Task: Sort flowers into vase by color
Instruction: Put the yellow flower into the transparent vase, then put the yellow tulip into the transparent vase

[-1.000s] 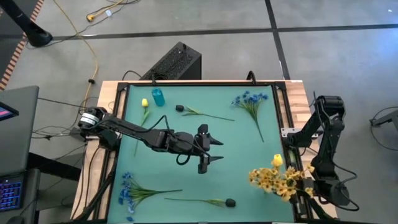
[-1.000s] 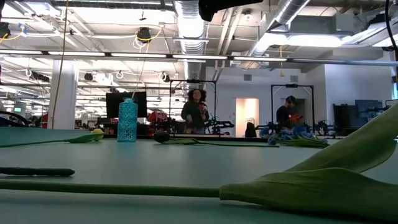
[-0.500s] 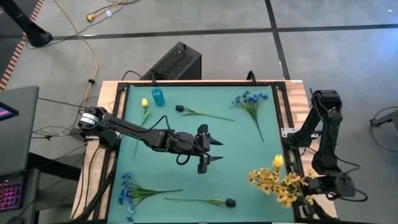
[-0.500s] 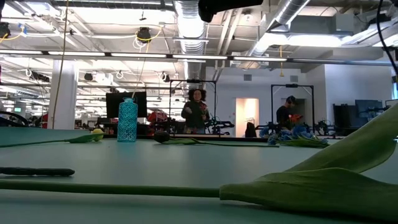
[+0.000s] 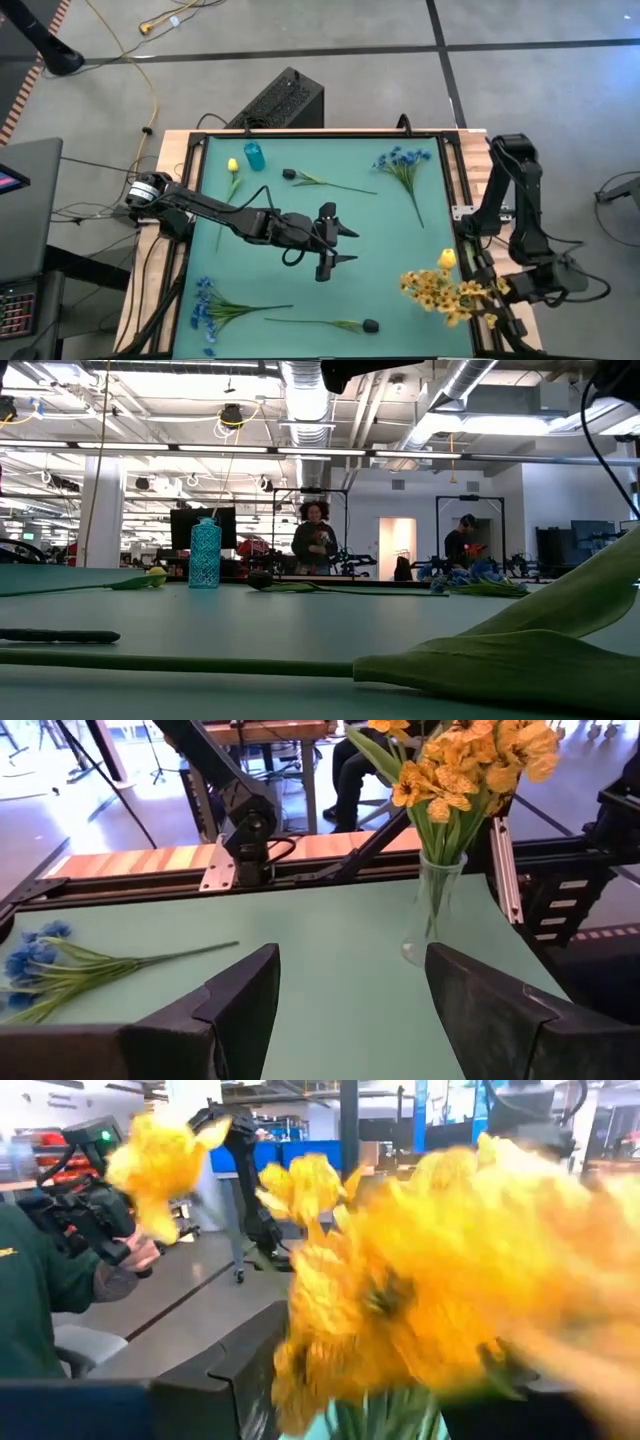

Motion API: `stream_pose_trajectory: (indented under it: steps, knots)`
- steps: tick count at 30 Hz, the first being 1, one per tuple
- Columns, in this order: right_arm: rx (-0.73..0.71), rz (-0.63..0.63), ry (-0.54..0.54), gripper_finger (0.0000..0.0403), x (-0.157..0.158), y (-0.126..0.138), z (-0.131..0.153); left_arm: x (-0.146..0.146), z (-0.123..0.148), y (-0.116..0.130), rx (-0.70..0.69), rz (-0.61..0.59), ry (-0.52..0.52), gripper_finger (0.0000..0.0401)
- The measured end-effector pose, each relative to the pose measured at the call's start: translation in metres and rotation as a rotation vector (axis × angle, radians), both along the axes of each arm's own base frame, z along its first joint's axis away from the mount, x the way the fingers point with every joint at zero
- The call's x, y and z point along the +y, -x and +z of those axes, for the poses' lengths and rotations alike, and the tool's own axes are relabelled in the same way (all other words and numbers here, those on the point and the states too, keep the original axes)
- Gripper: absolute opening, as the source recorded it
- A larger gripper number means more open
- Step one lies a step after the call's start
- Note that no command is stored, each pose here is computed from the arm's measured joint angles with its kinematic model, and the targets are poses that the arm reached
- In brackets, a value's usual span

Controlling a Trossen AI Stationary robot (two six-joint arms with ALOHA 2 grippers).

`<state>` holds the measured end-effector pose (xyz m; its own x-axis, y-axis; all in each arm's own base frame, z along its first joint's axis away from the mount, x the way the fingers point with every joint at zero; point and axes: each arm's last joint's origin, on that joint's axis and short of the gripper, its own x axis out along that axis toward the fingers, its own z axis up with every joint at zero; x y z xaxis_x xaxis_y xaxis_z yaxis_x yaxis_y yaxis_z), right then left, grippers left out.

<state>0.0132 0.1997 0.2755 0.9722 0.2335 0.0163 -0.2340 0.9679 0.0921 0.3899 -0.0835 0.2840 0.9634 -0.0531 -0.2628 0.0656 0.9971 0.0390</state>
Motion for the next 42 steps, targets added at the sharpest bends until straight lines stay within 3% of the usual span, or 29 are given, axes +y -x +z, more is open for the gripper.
stream_pose_trajectory:
  steps: [9,13,27,35,42]
  knots:
    - [-0.041,-0.001,0.123,0.0247,-0.012,-0.001,0.011,0.000,0.000,0.000,0.000,-0.001,-0.001,0.0240]
    - [-0.071,0.060,0.149,0.0247,-0.015,-0.001,0.017,-0.001,0.000,0.000,0.001,-0.026,0.003,0.0240]
    - [-0.066,0.010,-0.038,0.0266,-0.037,-0.010,0.039,-0.001,-0.001,0.000,0.015,-0.030,-0.015,0.0240]
    - [-0.097,-0.066,-0.060,0.0271,-0.056,-0.020,0.062,-0.001,-0.002,0.001,0.018,-0.030,-0.019,0.0240]
    - [-0.126,-0.173,-0.008,0.0271,-0.068,-0.032,0.090,0.000,-0.002,0.001,0.025,-0.020,-0.024,0.0240]
